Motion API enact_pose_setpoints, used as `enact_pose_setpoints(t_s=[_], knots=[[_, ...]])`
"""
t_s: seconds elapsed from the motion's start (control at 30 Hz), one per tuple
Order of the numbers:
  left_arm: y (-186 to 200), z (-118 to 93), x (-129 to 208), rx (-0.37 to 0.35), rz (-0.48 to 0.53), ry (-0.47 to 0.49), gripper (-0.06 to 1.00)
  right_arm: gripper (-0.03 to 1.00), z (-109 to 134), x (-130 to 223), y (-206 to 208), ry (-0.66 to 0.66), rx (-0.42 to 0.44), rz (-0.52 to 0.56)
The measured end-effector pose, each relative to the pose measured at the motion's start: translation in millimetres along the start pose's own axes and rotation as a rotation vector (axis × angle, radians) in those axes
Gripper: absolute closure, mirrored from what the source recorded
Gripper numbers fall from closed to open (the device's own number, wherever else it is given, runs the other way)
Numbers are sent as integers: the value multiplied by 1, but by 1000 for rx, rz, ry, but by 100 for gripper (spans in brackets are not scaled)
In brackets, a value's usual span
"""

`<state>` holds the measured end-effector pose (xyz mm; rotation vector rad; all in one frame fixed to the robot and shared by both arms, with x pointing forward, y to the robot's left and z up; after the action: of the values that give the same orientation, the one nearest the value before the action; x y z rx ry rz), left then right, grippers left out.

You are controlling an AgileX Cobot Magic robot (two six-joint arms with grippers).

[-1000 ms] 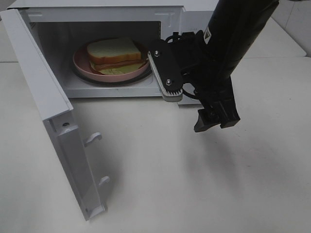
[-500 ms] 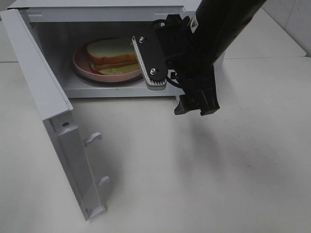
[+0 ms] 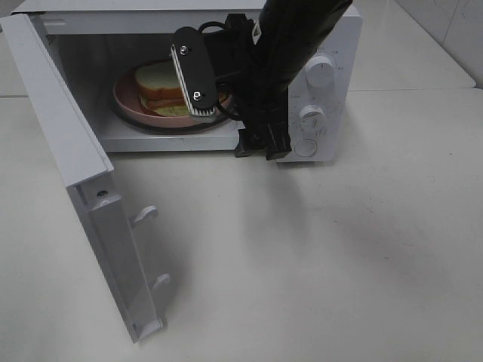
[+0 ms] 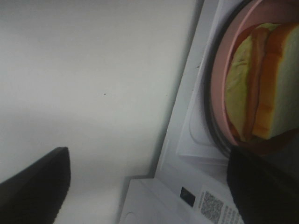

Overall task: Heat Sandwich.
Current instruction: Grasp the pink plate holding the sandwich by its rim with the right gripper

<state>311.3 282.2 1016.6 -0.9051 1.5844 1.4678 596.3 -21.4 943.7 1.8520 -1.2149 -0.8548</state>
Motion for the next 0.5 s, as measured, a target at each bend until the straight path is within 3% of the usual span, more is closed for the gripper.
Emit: enact_pose_setpoints(t_s=[0.5], knots=[[0, 0, 0, 0, 0, 0, -3, 12, -30, -17, -60, -44, 39, -23]])
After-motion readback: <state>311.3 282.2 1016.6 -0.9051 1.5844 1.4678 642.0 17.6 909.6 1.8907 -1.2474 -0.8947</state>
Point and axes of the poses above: a point on each arm's last joint axis where the gripper is mounted, y pointing back along that axis away from the gripper, z along the wrist's bending axis when the last joint is at zero, x = y × z, the point moved 9 cm from there along -y, pointing out along that axis toward the gripper, and after that the axes turned 2 degrees about -y, right-handed, at the moved point
